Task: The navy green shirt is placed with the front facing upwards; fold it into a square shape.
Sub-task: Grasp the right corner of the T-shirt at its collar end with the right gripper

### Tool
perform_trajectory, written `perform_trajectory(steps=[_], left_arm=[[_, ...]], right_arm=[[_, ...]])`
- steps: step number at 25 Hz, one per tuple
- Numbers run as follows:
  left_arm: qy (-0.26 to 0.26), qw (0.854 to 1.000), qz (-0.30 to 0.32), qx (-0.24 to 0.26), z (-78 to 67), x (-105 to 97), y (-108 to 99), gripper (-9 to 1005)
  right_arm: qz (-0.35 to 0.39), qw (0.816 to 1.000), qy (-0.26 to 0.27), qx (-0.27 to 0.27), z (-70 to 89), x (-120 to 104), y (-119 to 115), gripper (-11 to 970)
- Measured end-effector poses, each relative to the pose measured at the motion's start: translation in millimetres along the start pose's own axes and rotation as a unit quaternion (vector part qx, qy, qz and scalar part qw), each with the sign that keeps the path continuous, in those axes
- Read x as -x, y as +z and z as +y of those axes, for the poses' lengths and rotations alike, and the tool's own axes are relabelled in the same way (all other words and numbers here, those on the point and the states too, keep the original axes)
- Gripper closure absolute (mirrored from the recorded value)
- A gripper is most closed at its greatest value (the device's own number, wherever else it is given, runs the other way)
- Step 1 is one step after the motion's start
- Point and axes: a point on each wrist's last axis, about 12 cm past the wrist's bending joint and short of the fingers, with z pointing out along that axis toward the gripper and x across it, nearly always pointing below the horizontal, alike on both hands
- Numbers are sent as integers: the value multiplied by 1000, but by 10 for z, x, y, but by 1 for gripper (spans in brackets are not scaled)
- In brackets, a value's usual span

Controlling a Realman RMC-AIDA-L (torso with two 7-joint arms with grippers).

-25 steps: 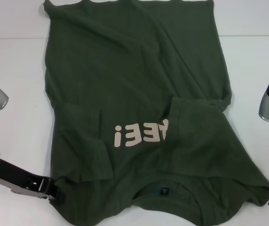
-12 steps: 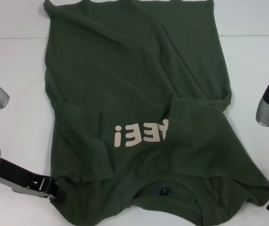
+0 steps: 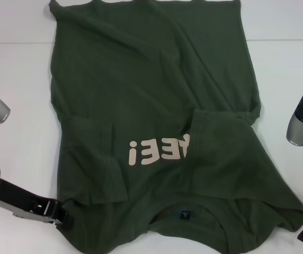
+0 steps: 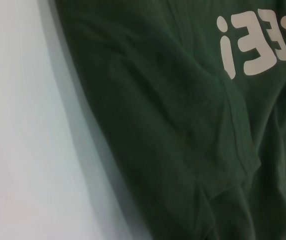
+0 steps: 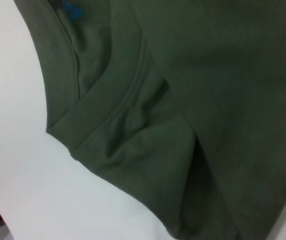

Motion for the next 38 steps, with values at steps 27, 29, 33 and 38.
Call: perform_trajectory(steps=[27,29,33,38], left_arm=[[-2,1000,2,-2,3,-20,18,941],[-2,1000,2,-2,4,-21,19,941],[-2,1000,3,-2,3,-21,21,942],[0,1000,3,-2,-3,-12,20,942]], right_arm=[[-28,999,-21,20,11,41,46,57],[-29,999,-22,20,8,40,46,60],[-34,999,-19,16,-9,37,53,65],[-53,998,-6,15,-72,-25,31,351]])
